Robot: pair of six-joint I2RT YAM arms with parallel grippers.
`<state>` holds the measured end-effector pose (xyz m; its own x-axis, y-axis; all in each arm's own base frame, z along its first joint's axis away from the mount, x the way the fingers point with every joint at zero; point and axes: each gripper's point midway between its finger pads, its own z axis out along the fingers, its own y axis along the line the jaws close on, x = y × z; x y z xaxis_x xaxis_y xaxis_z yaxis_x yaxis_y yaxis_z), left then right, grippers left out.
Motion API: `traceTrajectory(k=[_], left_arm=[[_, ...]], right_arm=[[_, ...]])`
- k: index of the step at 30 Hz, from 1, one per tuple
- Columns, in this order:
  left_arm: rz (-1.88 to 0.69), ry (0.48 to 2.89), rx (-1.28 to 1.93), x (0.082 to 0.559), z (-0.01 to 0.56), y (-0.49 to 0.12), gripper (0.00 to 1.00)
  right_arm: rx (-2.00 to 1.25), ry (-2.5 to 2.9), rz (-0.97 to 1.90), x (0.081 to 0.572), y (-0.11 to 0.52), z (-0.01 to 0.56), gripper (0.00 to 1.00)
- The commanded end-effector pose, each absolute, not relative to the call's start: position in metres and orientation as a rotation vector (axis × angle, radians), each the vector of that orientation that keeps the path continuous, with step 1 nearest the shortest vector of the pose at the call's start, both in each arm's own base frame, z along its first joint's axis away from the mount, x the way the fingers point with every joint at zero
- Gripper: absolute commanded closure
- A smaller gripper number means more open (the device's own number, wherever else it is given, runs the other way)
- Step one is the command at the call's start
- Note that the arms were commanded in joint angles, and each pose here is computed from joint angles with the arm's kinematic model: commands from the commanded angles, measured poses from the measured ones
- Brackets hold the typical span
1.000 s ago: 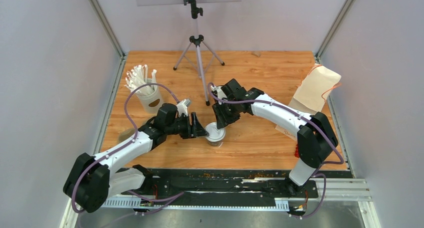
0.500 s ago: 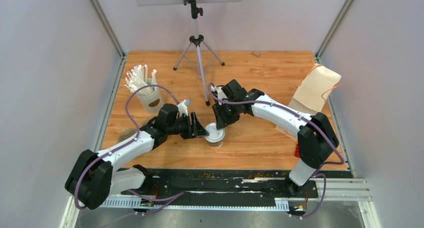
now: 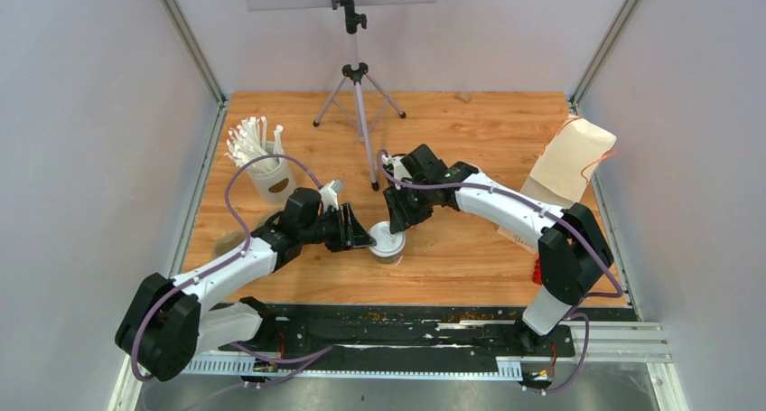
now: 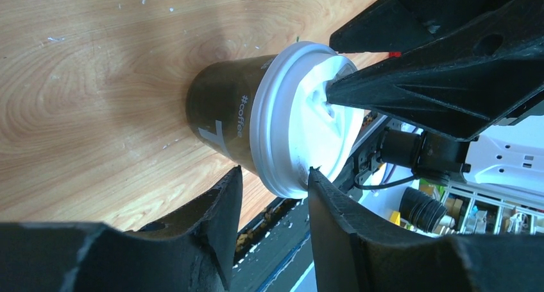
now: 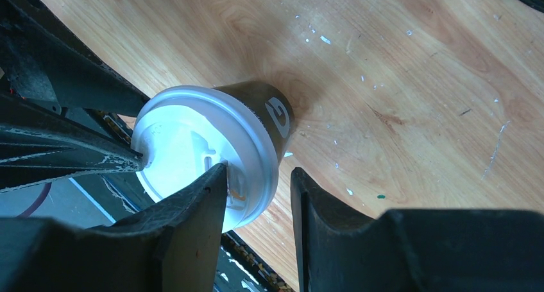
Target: Pack the takeout coffee
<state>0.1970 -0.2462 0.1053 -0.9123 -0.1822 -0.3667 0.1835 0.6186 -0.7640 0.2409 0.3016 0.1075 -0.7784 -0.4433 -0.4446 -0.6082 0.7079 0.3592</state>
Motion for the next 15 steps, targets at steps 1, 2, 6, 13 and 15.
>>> traceTrajectory(k=[1,2,6,13,15], left_arm=[[-1.085,2.510,-0.034,0.196,0.085,-0.232,0.53],[-1.073,2.521,-0.037,0.196,0.083,-0.231,0.53],[-1.037,2.541,-0.052,0.196,0.077,-0.227,0.57],[-0.950,2.601,-0.059,0.189,0.062,-0.215,0.59],[-0.937,2.614,-0.067,0.186,0.057,-0.212,0.59]], right_arm=[[-0.831,2.628,0.643,0.236,0.290,0.090,0.59],[-0.832,2.628,0.643,0.235,0.290,0.089,0.59],[-0.830,2.633,0.641,0.234,0.288,0.086,0.59],[-0.823,2.645,0.638,0.232,0.285,0.079,0.59],[-0.819,2.648,0.639,0.232,0.284,0.078,0.59]])
